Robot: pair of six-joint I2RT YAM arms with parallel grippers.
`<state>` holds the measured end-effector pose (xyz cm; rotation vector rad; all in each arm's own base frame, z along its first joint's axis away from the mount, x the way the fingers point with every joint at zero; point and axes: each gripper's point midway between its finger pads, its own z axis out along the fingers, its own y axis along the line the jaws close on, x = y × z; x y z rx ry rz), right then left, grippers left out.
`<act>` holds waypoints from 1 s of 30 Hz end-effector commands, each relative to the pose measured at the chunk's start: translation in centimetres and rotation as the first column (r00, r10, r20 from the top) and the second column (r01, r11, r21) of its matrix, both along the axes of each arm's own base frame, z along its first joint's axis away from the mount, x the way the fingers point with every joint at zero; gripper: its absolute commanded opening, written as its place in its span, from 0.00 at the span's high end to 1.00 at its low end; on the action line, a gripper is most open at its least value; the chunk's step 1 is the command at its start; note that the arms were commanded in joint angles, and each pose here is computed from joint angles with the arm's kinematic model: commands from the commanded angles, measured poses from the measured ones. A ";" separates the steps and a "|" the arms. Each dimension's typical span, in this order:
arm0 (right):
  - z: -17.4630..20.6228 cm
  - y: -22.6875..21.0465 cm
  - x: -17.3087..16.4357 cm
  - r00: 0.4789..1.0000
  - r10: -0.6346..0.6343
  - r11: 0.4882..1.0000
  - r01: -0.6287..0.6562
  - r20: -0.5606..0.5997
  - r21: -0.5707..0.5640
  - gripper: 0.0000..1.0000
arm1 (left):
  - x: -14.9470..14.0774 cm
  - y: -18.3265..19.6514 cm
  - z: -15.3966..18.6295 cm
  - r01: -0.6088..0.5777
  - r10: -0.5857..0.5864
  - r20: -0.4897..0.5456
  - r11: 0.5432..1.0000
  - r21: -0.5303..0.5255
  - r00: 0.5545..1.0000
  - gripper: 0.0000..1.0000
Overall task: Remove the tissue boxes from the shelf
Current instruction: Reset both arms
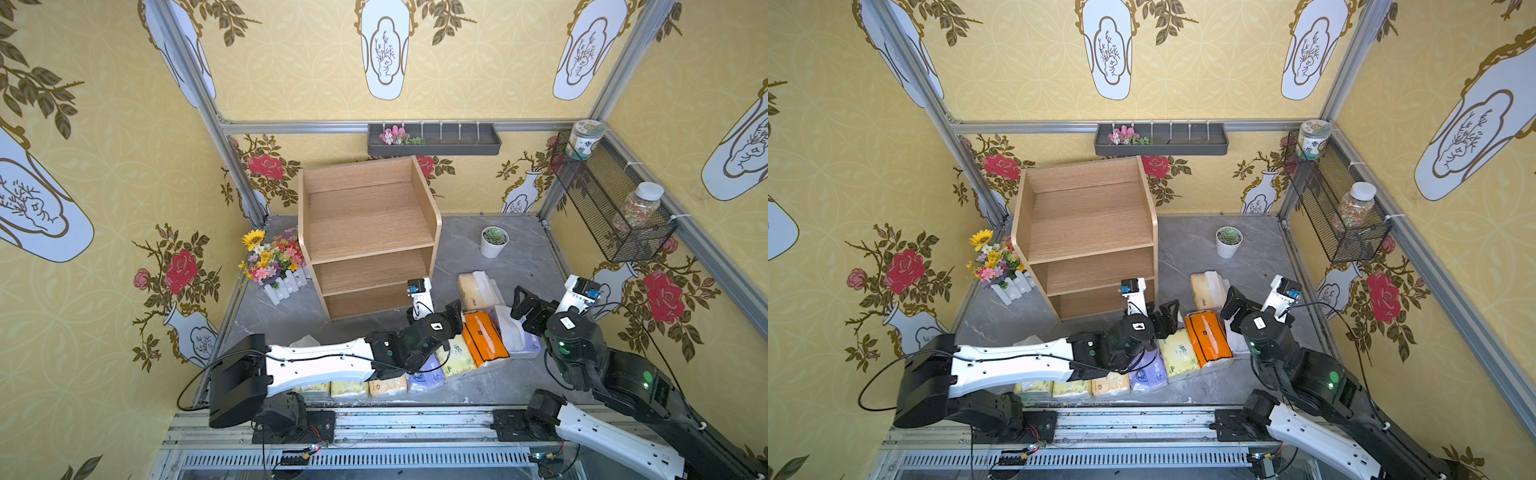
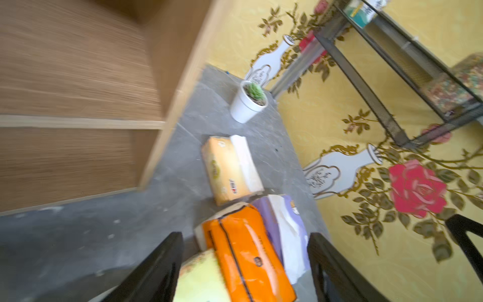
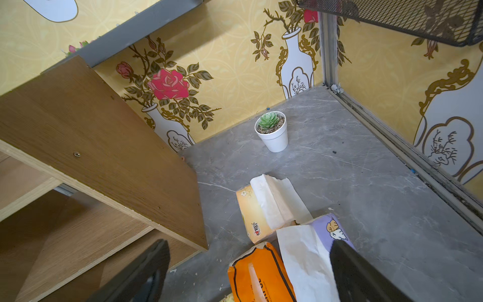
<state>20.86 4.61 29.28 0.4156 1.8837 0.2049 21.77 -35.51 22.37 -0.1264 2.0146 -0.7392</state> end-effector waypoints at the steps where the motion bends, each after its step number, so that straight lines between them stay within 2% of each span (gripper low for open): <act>1: 0.2 0.8 1.5 0.999 -0.033 0.999 0.034 0.024 -0.031 0.02 | 0.0 9.0 -2.4 -0.270 0.279 -0.021 0.943 0.194 0.960 0.17; 4: -0.8 1.2 3.1 0.997 -0.065 0.994 0.062 -0.033 -0.093 0.03 | -0.8 15.3 -1.4 -0.433 0.447 -0.012 0.872 0.230 0.894 0.17; 7: -1.9 0.6 5.1 0.993 -0.089 0.992 0.081 -0.075 -0.099 0.03 | -1.6 20.6 0.4 -0.564 0.574 0.009 0.803 0.193 0.819 0.17; 10: -3.3 -1.2 6.9 0.987 -0.123 0.992 0.118 -0.106 -0.051 0.03 | -1.9 24.0 1.9 -0.628 0.634 0.006 0.765 0.142 0.774 0.17; 14: -5.8 -5.0 8.5 0.971 -0.164 0.979 0.183 -0.176 0.095 0.03 | -1.9 28.4 3.5 -0.684 0.685 -0.008 0.727 0.060 0.728 0.17; 19: -6.8 -8.5 8.4 0.962 -0.184 0.941 0.232 -0.201 0.245 0.03 | -3.0 32.9 5.0 -0.692 0.692 -0.017 0.722 0.007 0.721 0.17; 22: -7.1 -9.7 8.4 0.958 -0.203 0.933 0.251 -0.201 0.258 0.03 | -2.9 34.5 6.9 -0.693 0.690 0.064 0.720 0.044 0.721 0.17; 26: -8.0 -10.4 9.2 0.951 -0.217 0.936 0.267 -0.220 0.231 0.03 | -0.8 34.2 9.8 -0.684 0.652 0.210 0.712 0.160 0.728 0.14; 30: -8.7 -11.2 10.0 0.944 -0.235 0.935 0.285 -0.232 0.211 0.03 | 2.8 33.4 11.2 -0.640 0.583 0.271 0.734 0.228 0.766 0.08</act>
